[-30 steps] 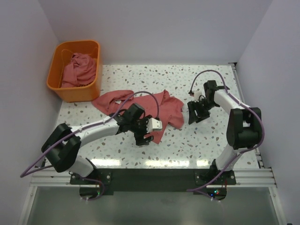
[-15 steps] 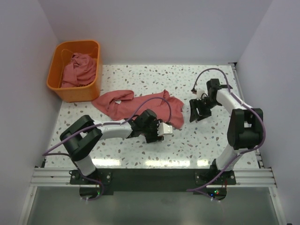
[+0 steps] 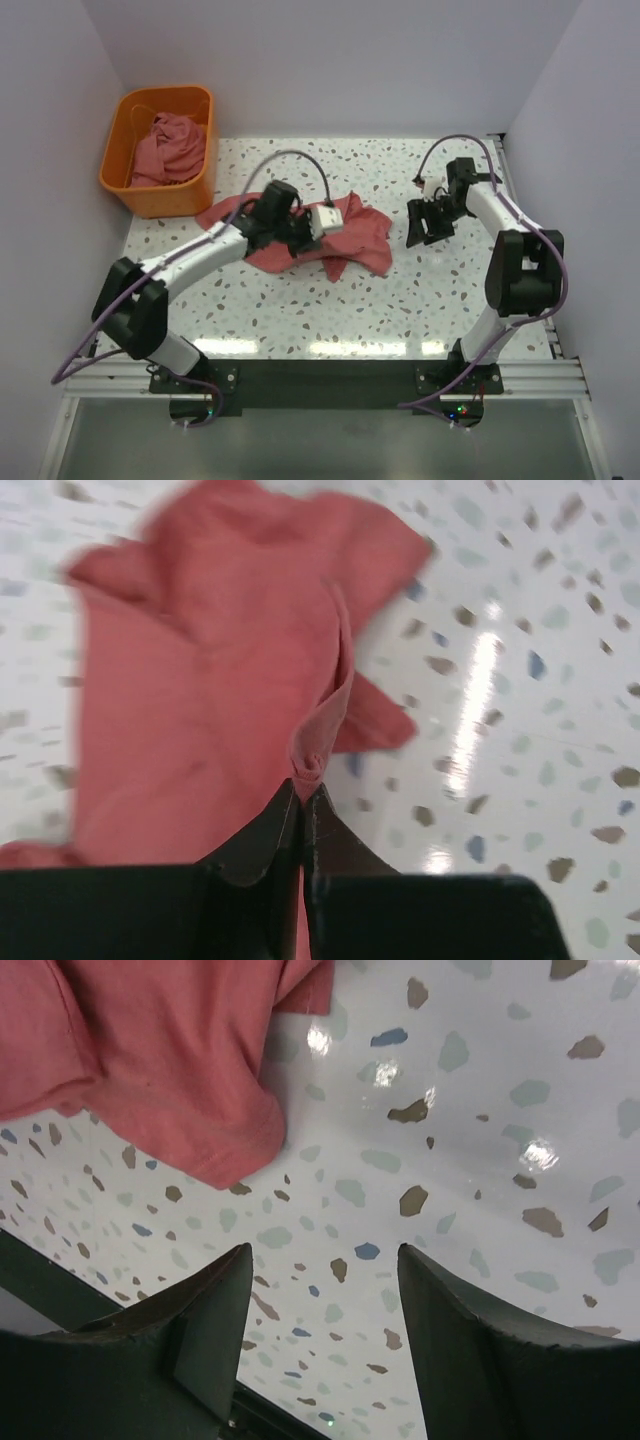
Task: Fold and stack the t-shirts
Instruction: Flatten the tshirt out
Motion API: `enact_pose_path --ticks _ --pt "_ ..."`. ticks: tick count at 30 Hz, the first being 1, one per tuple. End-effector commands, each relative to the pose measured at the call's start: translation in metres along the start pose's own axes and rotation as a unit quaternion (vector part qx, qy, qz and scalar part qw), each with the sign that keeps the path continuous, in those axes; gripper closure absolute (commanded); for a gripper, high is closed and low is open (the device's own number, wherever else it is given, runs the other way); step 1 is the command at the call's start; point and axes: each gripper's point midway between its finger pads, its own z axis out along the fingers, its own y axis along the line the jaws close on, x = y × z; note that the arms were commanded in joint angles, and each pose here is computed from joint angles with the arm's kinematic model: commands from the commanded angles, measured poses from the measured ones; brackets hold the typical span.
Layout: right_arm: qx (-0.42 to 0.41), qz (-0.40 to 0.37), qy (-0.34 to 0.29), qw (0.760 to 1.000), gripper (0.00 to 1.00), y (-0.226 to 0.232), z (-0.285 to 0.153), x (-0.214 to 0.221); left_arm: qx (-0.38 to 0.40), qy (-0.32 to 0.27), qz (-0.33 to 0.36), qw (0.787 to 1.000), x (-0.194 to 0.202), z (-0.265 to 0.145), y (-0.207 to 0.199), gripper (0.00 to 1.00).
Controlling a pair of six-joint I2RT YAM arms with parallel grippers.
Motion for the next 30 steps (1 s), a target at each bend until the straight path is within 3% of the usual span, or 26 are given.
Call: enact_pose_path --ticks 1,5,10,12,14,17,30 --pt "-0.005 -0.009 -0.051 0.999 0.36 -0.001 -0.002 -0.038 -0.073 -0.097 -0.023 0.992 -0.065 -0.094 0.050 1.00" --pt "-0.022 -0.008 -0.065 0.998 0.35 -0.002 0.006 -0.059 -0.182 -0.114 -0.065 0.975 -0.063 -0.157 0.114 1.00" --pt "-0.043 -0.005 -0.064 0.997 0.37 -0.002 0.029 -0.077 -0.284 -0.102 -0.097 0.948 -0.047 -0.187 0.168 1.00" --pt "-0.038 -0.010 -0.064 0.997 0.45 -0.004 0.037 -0.083 -0.314 -0.106 -0.110 0.937 -0.043 -0.199 0.185 1.00" --pt "-0.030 -0.014 -0.056 0.998 0.53 -0.008 0.051 -0.083 -0.324 -0.108 -0.120 0.932 -0.039 -0.203 0.195 1.00" --pt "-0.023 -0.021 -0.045 0.998 0.57 -0.012 0.060 -0.080 -0.331 -0.105 -0.122 0.930 -0.038 -0.203 0.202 1.00" --pt "-0.011 -0.041 -0.007 0.999 0.55 0.001 0.089 -0.057 -0.335 -0.088 -0.129 0.929 -0.032 -0.199 0.221 1.00"
